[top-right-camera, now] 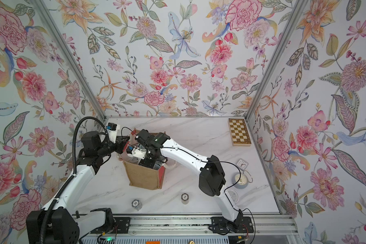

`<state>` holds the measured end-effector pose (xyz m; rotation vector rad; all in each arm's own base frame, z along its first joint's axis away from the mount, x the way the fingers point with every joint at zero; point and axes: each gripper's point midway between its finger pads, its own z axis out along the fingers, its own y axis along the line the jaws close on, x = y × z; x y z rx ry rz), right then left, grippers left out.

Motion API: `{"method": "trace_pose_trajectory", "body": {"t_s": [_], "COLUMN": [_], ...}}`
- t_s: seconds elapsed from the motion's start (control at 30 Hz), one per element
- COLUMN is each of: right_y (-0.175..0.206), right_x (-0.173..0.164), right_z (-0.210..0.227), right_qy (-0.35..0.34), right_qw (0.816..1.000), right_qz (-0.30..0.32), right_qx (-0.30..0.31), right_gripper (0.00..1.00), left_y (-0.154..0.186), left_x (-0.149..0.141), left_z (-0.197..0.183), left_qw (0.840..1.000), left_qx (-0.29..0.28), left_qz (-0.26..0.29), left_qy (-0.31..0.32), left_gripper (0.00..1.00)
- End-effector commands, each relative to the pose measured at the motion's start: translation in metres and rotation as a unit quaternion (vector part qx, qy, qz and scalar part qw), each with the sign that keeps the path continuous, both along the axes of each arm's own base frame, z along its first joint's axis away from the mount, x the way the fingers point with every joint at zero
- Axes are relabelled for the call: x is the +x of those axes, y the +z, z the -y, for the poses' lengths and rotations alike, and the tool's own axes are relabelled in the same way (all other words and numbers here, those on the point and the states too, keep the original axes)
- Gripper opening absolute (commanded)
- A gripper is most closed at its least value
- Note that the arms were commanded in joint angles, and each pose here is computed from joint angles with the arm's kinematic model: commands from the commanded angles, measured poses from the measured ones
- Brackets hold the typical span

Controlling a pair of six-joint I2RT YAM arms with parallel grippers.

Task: Put the alarm clock into the canvas bag
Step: Place the alarm at the canvas bag.

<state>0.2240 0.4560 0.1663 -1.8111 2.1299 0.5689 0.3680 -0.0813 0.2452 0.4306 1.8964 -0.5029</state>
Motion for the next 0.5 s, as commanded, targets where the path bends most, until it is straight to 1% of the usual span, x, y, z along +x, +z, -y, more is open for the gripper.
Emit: {"method": "trace_pose_trajectory", "body": {"t_s": [0.0, 0.13, 0.3, 0.37, 0.47], "right_y": [-0.02, -0.002, 0.02, 0.033, 0.048], "right_x": [-0.036, -0.035, -0.022, -0.017, -0.008], "right_z": [0.027, 0.025, 0.025, 0.024, 0.025], "right_qy": [0.031, 0.036, 0.02, 0.01, -0.009], "right_qw": [0.995, 0.996, 0.999, 1.0, 1.0], "right_qz": [-0.072, -0.061, -0.029, -0.021, -0.011], "right_qx": [-0.066, -0.048, -0.03, -0.016, 0.0], "right_gripper": [0.58, 0.66, 0.77, 0.8, 0.81], "left_y": [0.007, 0.007, 0.007, 0.007, 0.007], "left_x": [0.001, 0.001, 0.001, 0.001, 0.001], "left_z": [0.002, 0.002, 0.002, 0.002, 0.002], "left_qw": [1.0, 1.0, 1.0, 1.0, 1.0], "left_qx": [-0.001, -0.001, 0.001, 0.001, 0.001], "left_qz": [0.01, 0.01, 0.009, 0.009, 0.01], "left_qy": [-0.003, -0.002, -0.001, -0.002, -0.002], "left_gripper": [0.0, 0.0, 0.0, 0.0, 0.0]}}
